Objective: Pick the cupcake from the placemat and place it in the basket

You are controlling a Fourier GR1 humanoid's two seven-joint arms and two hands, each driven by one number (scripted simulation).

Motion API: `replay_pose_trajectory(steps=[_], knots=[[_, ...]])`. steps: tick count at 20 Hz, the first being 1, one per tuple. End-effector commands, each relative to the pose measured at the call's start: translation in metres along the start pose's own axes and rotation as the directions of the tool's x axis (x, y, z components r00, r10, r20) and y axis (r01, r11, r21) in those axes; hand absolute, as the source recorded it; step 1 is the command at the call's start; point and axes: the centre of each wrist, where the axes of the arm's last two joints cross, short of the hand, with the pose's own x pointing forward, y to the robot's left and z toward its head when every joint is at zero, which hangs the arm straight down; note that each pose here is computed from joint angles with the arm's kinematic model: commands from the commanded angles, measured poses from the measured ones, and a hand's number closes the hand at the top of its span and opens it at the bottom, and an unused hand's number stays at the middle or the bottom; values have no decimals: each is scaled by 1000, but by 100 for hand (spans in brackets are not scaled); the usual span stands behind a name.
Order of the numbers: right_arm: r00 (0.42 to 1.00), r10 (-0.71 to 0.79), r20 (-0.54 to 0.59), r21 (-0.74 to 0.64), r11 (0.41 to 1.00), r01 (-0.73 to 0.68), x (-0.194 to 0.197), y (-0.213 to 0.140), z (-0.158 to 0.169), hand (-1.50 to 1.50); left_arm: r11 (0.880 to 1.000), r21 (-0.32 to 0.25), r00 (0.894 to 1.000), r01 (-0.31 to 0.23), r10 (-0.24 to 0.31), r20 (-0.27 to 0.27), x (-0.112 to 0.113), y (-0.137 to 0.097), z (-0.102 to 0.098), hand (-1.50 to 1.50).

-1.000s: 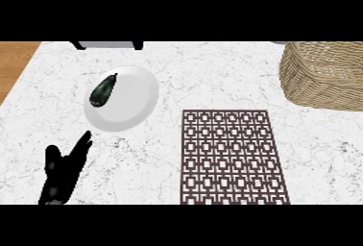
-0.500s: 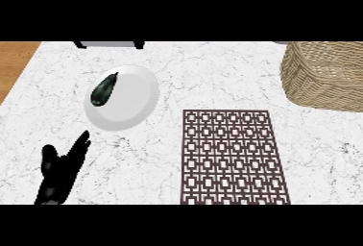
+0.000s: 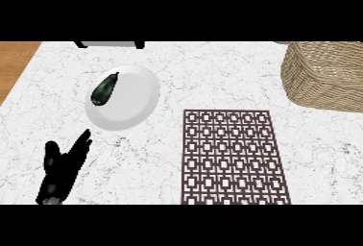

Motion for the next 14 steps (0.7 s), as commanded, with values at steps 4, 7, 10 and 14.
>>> replay_pose_trajectory(steps=[4,7,10,14], knots=[[956,284,-81,-79,954,-290,-33,-17,2,150,1000,10,998,-16,16,-59,-24,-7,9,0],[943,330,-31,-48,942,-332,-58,-26,7,-150,1000,-26,999,5,-6,-47,-24,-2,3,0],[950,310,-14,-69,948,-311,-51,-38,1,-150,1000,-15,998,-5,4,-69,-16,-11,1,0],[957,291,7,-102,952,-289,-39,-43,-3,-150,1000,1,999,-10,10,-54,-27,8,8,0]])
